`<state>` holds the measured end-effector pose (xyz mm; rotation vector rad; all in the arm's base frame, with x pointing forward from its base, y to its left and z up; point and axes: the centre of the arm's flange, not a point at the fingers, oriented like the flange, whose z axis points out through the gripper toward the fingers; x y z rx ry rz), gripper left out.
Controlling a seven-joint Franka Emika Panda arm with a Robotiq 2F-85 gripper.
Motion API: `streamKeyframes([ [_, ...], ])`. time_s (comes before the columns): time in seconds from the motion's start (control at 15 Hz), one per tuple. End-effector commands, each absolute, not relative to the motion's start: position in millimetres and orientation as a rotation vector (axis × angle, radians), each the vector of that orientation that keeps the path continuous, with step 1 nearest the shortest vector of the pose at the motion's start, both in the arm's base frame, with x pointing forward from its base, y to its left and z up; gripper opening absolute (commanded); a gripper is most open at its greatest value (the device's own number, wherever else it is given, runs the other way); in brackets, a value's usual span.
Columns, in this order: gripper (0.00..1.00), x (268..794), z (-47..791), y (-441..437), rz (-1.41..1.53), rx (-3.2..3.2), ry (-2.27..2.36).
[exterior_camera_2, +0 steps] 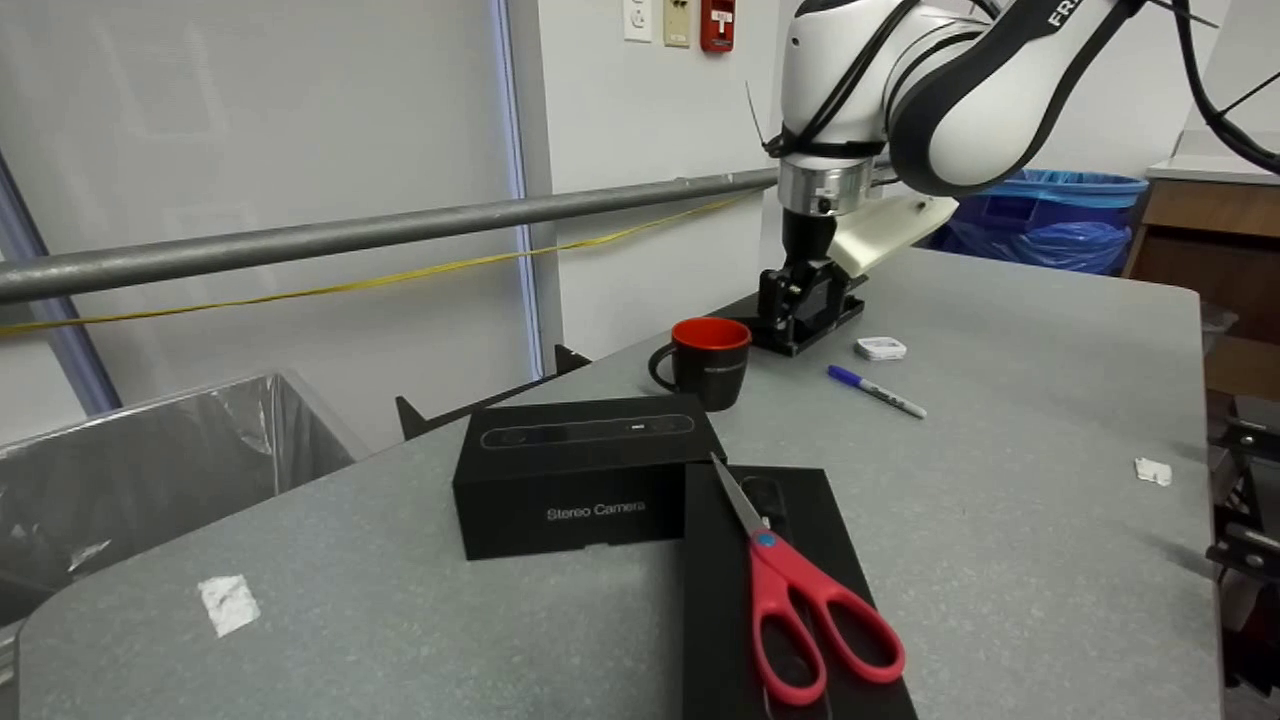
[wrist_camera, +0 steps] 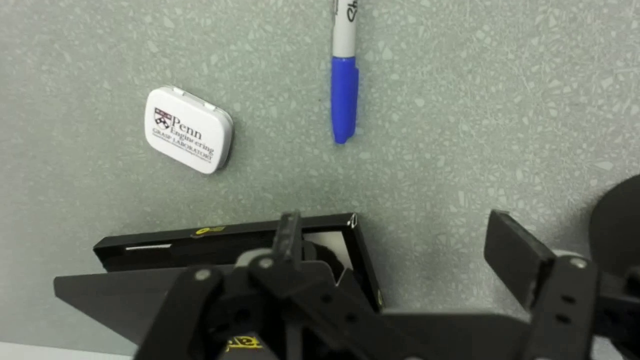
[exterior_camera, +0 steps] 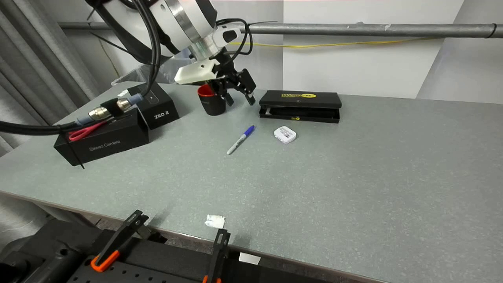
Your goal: Take the blue pen out of the red and black mug
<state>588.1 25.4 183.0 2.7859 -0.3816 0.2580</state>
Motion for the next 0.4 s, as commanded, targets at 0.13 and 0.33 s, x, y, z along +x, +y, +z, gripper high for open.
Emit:
streamKeyframes([
  [0.13,1.00,591.4,186.4,26.6,0.262,2.795,-0.368],
  [0.33,1.00,591.6,187.0,27.5,0.261,2.798,-0.361],
])
